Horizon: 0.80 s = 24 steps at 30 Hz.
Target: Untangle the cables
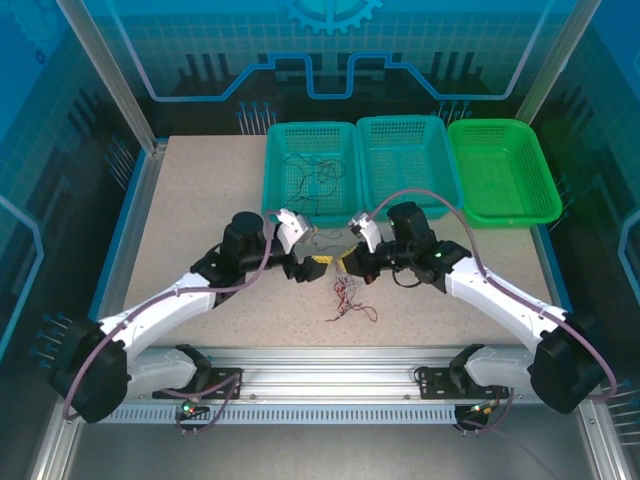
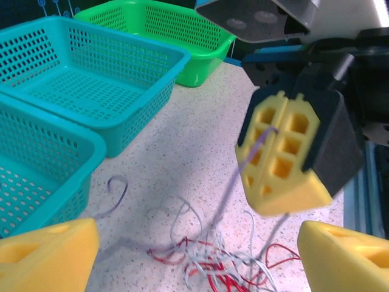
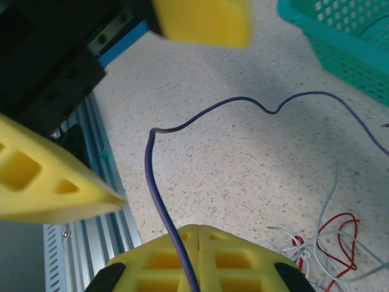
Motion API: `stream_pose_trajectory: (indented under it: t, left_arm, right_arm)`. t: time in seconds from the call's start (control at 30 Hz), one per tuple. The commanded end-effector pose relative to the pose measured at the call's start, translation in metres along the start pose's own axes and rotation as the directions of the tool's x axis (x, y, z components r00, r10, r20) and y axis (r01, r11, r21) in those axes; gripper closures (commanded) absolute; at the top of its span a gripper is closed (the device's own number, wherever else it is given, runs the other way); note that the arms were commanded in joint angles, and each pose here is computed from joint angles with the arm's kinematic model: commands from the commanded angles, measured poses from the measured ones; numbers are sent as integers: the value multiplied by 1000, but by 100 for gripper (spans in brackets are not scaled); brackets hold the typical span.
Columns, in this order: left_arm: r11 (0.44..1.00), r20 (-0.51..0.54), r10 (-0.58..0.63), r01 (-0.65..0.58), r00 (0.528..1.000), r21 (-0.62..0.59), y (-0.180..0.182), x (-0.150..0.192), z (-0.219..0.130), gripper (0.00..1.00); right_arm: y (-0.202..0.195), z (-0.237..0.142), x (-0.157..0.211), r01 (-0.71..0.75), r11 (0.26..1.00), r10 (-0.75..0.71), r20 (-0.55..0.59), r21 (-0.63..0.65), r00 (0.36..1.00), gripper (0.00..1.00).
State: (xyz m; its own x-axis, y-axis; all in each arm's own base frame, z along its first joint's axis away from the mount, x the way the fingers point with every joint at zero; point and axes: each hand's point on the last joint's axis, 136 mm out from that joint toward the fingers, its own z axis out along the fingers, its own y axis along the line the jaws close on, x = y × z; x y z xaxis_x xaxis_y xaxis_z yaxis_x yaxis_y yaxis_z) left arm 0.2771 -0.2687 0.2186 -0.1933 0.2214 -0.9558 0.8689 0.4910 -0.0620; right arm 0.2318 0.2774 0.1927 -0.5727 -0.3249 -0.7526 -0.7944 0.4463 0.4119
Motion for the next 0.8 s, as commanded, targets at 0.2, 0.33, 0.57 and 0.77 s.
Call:
stream_pose_trajectory:
  t: [0.2,0.33,0.57,0.77]
  left_arm:
    - [999,40,41,-40,998,-7,11,-4,24,65]
    - [1000,92,-1,3,996,-18,9,-13,17,100]
    - [993,195,-120,115,974,34,-4,-22,5,100]
    - [987,223,-146,157,964,-32,-1,-25,-14,100]
  right_arm:
    - [18,5,-8,81,996,-81,-8,-22,997,100]
    - [-28,12,2,-12,975,14,-6,223,1000,96]
    - [-104,39,26,-156,799,138,75,581,988,79]
    - [-124,73,52,-131,760,166,5,636,986,62]
